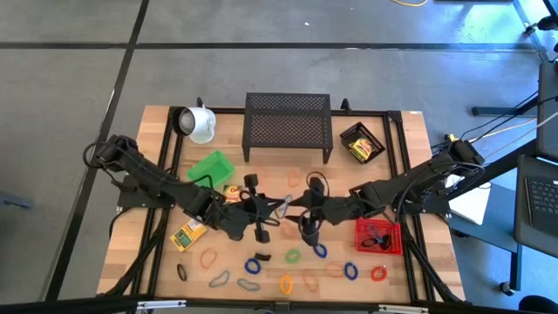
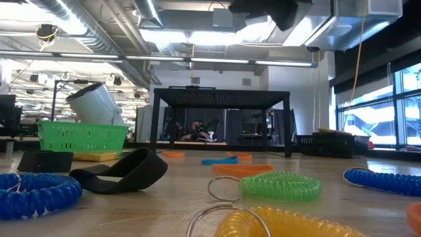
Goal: Pick & Place Office Desk Supplies
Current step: Put the blue rubber band into the red bin
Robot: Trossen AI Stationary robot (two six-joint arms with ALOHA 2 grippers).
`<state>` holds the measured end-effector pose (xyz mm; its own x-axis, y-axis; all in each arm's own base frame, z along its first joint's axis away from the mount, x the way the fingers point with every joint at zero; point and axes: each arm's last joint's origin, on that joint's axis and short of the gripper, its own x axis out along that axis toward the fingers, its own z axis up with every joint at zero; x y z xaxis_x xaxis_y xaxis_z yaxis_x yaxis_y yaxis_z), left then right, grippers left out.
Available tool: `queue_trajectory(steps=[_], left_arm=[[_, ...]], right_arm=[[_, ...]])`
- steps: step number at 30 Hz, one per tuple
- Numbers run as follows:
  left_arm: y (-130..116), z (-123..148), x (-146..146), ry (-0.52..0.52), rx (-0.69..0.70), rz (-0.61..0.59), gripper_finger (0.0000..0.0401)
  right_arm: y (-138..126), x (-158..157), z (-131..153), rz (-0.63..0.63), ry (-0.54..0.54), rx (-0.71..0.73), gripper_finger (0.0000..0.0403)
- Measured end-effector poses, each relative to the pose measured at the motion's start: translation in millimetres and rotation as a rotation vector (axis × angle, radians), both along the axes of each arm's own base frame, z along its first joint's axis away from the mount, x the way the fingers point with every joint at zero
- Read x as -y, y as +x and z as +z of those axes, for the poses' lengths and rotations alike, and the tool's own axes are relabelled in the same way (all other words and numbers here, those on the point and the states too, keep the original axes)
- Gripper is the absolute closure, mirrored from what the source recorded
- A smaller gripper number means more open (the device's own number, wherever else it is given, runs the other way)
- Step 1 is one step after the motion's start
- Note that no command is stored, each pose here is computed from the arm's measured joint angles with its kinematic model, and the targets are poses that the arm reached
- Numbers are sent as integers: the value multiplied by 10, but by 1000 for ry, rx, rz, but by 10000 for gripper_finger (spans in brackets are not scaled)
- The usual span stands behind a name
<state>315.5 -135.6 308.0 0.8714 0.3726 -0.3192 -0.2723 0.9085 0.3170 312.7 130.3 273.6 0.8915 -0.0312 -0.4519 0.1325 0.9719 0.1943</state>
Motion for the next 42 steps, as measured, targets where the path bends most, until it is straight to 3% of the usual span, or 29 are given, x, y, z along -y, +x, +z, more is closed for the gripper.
queue_trajectory(steps=[9, 24, 29, 35, 42], left_arm=[[25, -2, -58, 0, -2, 16, 399], [26, -4, -56, -1, -3, 14, 399], [26, -4, -57, -1, -3, 14, 398], [26, -4, -55, -1, -3, 13, 398], [24, -5, -48, -21, 2, 9, 374]], right_arm=[[47, 54, 42, 29, -60, 41, 204], [110, 227, 43, -52, -20, 44, 211], [110, 226, 42, -46, -16, 43, 265], [111, 228, 40, -38, -30, 41, 381], [95, 215, 50, 47, -8, 22, 395]])
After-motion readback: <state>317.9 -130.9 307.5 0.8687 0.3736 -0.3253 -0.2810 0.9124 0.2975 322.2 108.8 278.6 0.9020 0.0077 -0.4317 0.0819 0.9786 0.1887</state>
